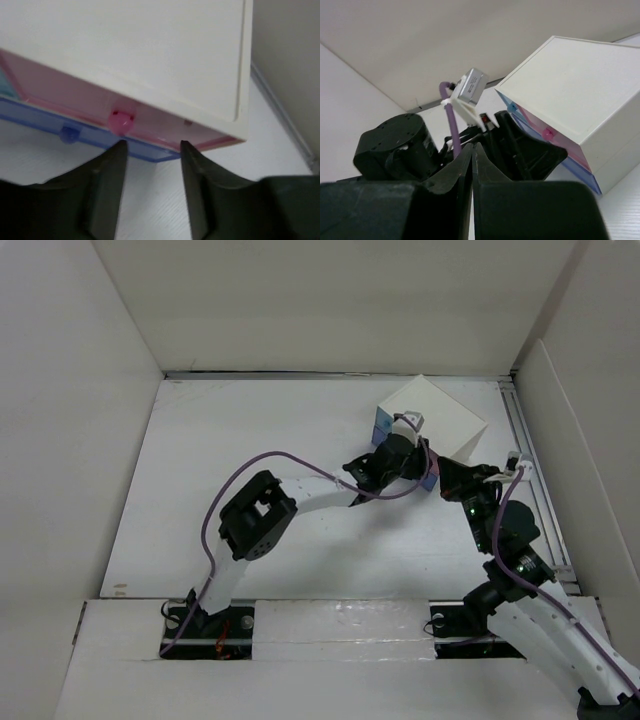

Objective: Organize the desk

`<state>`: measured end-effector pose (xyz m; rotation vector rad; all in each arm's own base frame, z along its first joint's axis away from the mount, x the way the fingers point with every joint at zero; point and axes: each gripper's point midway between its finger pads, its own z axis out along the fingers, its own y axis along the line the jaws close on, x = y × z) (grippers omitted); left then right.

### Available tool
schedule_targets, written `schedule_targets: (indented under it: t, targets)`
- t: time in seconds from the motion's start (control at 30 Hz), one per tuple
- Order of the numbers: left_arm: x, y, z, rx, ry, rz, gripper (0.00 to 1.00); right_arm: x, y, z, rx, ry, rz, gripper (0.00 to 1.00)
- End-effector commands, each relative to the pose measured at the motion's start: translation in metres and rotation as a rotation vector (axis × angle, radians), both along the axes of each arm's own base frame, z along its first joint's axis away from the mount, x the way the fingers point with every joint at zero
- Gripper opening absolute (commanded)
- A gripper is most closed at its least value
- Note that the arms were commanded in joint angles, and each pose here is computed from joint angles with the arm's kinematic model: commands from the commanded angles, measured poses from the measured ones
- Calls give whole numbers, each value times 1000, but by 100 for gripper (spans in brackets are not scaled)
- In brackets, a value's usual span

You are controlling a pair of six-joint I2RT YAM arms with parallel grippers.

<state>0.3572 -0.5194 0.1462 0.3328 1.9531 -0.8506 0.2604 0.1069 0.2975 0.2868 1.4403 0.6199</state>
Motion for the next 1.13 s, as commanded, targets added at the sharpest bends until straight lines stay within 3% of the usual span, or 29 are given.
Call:
schedule_targets:
  t: [0.0,0.03,0.07,0.13,0.2,0.23,0.3,0.47,0.6,0.67,0.9,1.1]
  targets:
    - [4,30,55,-59,-80,63,48,-1,-2,8,28,-25,-12,8]
    - [-2,39,86,-104,-108,68,53,-1,-2,8,27,-26,-11,10]
    - [-7,51,81,-87,-106,78,62,-1,-3,8,29,-27,-15,11]
    - [-28,68,130,-146,-182,114,66,-3,-6,10,34,-32,-24,15]
    - [-41,87,132,-123,-199,143,66,-4,-7,9,41,-40,-27,18]
    - [-47,102,156,-165,-215,167,66,-5,-7,10,44,-45,-27,23]
    - [-60,135,158,-180,-183,219,67,-5,-6,10,43,-48,-21,33]
    - [-81,178,121,-110,-117,258,66,-5,-3,13,39,-56,-2,43]
    - [-104,227,123,-164,-104,311,66,-6,5,15,36,-72,36,52]
    - [-109,254,106,-158,-80,370,66,-7,5,16,38,-80,42,52]
    - [-144,323,122,-353,-120,422,66,-13,3,29,50,-115,49,53]
    - [-146,335,116,-352,-111,446,71,-16,2,32,43,-106,53,53]
